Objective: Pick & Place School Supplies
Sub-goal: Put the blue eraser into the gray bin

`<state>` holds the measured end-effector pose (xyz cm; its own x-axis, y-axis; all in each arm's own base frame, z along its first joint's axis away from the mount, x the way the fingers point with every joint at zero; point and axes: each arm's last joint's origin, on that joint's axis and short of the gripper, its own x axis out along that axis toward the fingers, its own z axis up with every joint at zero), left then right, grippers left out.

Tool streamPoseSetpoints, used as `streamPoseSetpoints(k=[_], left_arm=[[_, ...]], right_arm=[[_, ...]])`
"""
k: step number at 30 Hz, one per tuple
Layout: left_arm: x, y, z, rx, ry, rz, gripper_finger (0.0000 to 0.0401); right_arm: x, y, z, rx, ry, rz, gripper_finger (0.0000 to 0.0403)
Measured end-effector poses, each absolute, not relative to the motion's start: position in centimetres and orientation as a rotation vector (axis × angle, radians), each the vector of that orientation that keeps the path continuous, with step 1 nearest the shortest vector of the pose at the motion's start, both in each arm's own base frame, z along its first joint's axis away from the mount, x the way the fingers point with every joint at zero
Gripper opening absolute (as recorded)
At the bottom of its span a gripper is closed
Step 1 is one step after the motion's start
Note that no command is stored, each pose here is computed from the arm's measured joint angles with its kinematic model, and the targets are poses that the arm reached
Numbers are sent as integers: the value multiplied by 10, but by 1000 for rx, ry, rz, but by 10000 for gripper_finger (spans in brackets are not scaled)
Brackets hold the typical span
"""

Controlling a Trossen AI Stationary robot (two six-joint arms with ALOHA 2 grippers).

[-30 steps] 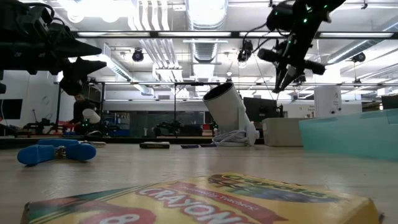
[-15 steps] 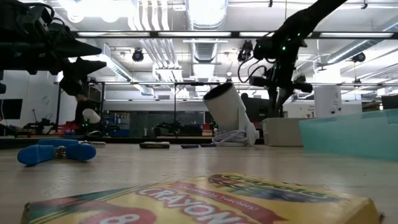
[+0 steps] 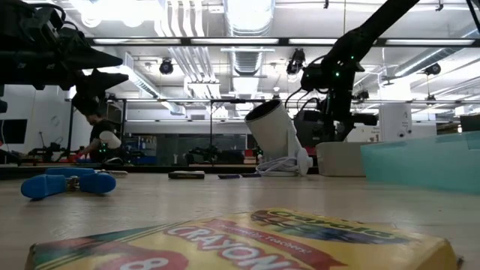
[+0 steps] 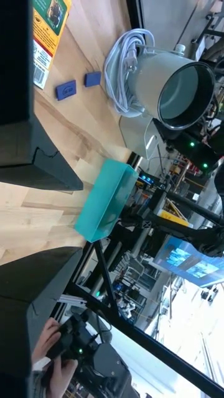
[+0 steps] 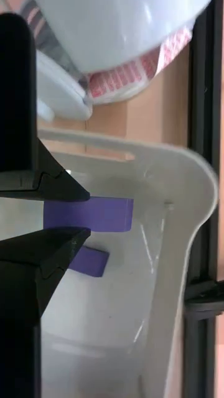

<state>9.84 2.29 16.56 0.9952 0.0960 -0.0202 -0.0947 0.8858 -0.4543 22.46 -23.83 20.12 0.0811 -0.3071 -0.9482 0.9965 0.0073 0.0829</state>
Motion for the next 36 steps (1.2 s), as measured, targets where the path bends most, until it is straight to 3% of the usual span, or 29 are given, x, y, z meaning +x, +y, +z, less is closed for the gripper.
streamPoseSetpoints(k=[12,22,36], left_arm=[[98,23,166,-472,-3,99,163],[98,23,166,-472,-3,99,163],[98,23,166,-472,-3,99,163]], right_arm=[[215,-233,185,1095,930,-1352,63],[212,-232,178,1071,925,-1371,105],[212,-230,173,1081,921,-1349,129]])
